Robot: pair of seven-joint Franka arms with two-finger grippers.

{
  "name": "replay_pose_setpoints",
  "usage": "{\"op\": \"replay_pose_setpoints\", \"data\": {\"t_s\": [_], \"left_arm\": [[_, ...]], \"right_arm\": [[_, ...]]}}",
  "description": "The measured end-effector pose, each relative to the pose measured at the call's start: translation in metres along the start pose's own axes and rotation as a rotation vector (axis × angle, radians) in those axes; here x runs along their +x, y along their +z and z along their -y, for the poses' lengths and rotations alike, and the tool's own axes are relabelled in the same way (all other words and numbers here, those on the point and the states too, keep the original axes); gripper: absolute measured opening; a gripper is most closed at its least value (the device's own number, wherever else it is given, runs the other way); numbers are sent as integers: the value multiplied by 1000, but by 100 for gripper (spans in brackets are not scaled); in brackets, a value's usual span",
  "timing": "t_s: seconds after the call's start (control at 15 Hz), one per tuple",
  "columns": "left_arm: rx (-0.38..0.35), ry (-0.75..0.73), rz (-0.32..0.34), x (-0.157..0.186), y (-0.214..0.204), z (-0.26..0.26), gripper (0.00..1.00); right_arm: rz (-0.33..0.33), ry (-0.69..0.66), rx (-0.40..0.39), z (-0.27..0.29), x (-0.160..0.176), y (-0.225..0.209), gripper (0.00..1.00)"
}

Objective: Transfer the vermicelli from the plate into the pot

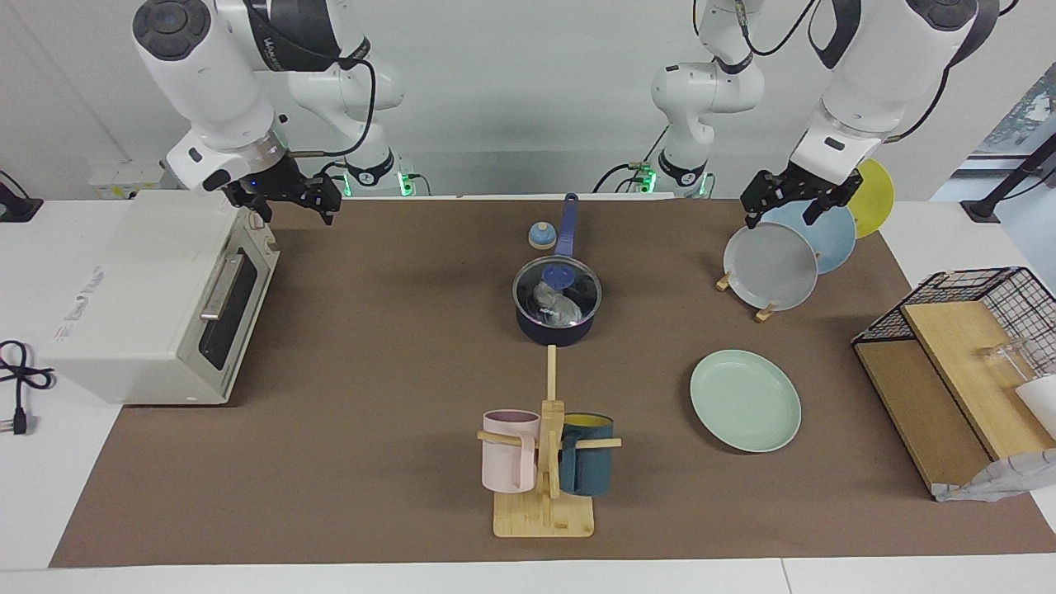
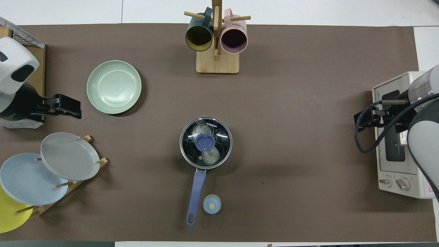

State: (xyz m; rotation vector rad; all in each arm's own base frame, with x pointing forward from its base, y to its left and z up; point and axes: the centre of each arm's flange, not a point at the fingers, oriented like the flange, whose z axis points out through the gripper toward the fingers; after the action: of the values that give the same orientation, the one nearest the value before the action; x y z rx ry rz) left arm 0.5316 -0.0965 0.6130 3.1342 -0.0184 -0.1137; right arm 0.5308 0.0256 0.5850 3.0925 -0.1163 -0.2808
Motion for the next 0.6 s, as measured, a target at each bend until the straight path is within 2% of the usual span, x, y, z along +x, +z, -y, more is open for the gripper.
{"op": "replay_pose_setpoints", "data": {"t_s": [0.33,0.6], "left_arm": [[0,0,0,0,0,0,100],[0,0,0,0,0,0,100]], "right_arm": [[-88,-33,12,-7,9,-9,100],[-93,-45,11,-4,13,-10,100]]}}
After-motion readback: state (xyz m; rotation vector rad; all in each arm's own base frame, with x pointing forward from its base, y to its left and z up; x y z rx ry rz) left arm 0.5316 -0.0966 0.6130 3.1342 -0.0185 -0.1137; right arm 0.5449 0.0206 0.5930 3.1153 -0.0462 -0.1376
